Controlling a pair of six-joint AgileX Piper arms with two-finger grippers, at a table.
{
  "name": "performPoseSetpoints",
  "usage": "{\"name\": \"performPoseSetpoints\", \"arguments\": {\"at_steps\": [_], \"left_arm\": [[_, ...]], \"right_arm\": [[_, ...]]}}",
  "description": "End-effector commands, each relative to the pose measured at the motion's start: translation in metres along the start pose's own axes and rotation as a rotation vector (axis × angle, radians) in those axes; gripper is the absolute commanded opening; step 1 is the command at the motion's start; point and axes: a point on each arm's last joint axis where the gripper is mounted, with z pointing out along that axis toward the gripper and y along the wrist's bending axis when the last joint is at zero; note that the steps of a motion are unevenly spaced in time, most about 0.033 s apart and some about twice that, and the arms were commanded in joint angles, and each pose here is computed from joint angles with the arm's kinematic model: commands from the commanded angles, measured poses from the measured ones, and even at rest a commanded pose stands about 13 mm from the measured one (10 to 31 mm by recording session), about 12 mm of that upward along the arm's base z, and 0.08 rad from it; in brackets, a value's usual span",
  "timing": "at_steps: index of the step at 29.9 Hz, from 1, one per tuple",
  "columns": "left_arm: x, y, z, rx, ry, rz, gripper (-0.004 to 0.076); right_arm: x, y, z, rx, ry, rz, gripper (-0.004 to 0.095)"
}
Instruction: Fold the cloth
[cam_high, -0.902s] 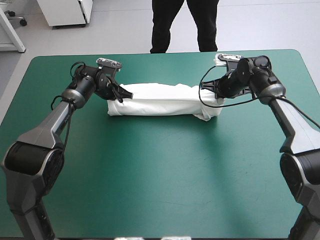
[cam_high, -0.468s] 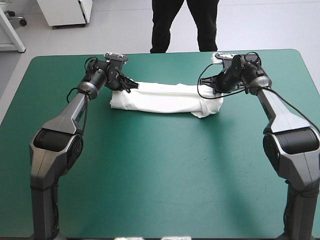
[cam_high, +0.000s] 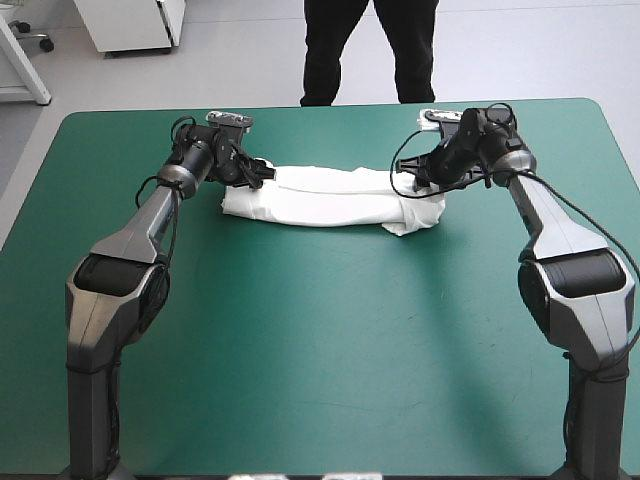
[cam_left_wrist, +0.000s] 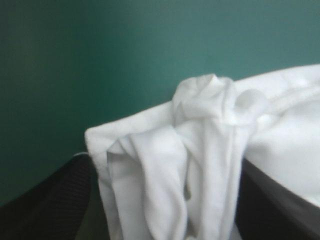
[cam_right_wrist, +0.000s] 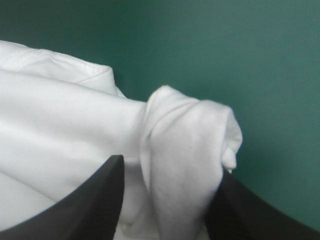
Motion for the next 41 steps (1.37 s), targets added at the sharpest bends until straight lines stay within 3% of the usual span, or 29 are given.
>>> {"name": "performPoseSetpoints", "arguments": {"at_steps": [1, 6, 8, 11, 17, 26, 41], "left_arm": [[-0.024, 0.001, -0.065, -0.01, -0.11, 0.009, 0.0568], [-0.032, 0.0, -0.102, 0.002, -0.161, -0.001, 0.0424], [-0.034, -0.004, -0.117, 0.034, -0.192, -0.005, 0.0298], [-0.037, -0.019, -0.132, 0.125, -0.244, 0.029, -0.0009], [-0.041, -0.059, -0.132, 0.287, -0.301, 0.072, -0.0009], [-0.028, -0.118, -0.096, 0.357, -0.24, 0.174, -0.0009], [-0.01, -0.136, -0.033, 0.38, -0.122, 0.168, -0.0009]], "right_arm": [[-0.017, 0.01, -0.058, -0.01, -0.129, -0.042, 0.0482], [-0.022, 0.016, -0.095, -0.007, -0.169, -0.066, 0.0482], [-0.022, 0.018, -0.107, -0.009, -0.187, -0.071, 0.0482], [-0.022, 0.018, -0.116, 0.008, -0.209, -0.066, 0.0482], [-0.021, 0.018, -0.118, 0.009, -0.197, -0.051, 0.0482], [-0.02, 0.018, -0.118, 0.008, -0.189, -0.048, 0.0482], [-0.02, 0.018, -0.118, 0.009, -0.189, -0.048, 0.0482]]}}
